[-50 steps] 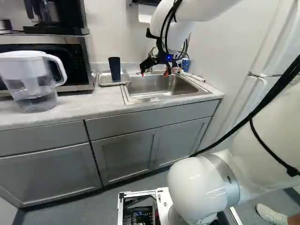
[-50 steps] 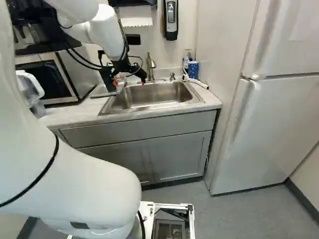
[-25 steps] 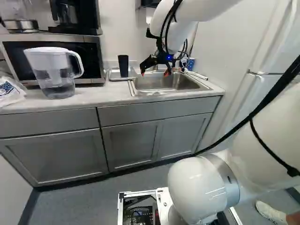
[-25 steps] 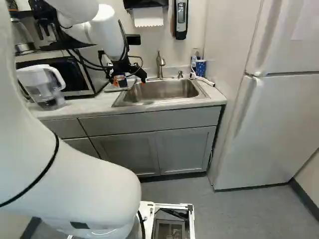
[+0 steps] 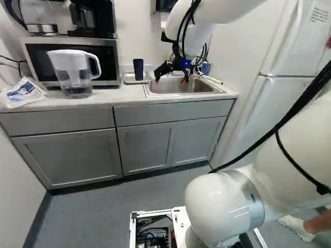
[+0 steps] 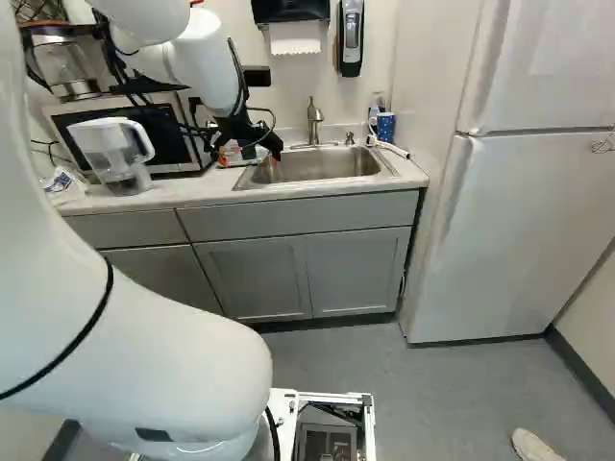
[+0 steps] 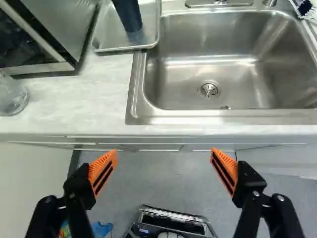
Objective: Rinse the cup and place it in the tray
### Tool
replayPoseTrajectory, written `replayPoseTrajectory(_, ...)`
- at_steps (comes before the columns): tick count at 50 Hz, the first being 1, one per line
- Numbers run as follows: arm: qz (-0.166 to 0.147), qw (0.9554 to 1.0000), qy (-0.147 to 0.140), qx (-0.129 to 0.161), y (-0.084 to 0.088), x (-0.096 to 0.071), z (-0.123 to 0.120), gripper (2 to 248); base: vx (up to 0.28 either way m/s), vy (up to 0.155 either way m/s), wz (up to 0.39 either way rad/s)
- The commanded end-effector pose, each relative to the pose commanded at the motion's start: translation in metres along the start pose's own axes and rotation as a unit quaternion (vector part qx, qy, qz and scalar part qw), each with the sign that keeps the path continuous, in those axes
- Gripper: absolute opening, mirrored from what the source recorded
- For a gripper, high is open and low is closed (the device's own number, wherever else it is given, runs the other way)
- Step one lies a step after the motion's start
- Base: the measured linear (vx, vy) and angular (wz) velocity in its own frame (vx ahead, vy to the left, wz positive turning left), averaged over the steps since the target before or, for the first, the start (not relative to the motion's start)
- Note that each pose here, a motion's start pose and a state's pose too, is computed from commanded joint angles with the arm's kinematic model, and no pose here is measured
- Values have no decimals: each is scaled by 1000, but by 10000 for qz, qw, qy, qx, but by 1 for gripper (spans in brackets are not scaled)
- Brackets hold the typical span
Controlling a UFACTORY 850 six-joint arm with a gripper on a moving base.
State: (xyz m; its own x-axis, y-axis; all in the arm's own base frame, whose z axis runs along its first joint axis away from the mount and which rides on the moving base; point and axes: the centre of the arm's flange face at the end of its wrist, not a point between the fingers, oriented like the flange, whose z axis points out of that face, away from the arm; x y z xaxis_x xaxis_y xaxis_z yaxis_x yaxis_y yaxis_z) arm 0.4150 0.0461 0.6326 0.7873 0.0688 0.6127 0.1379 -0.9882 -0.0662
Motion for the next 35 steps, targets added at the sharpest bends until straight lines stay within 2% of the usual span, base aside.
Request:
replayPoseTrajectory(22,0,10000,0,0,0,0,0,247,-230,3,26)
replayPoseTrajectory(35,0,10000,0,0,0,0,0,247,-176,-3,11)
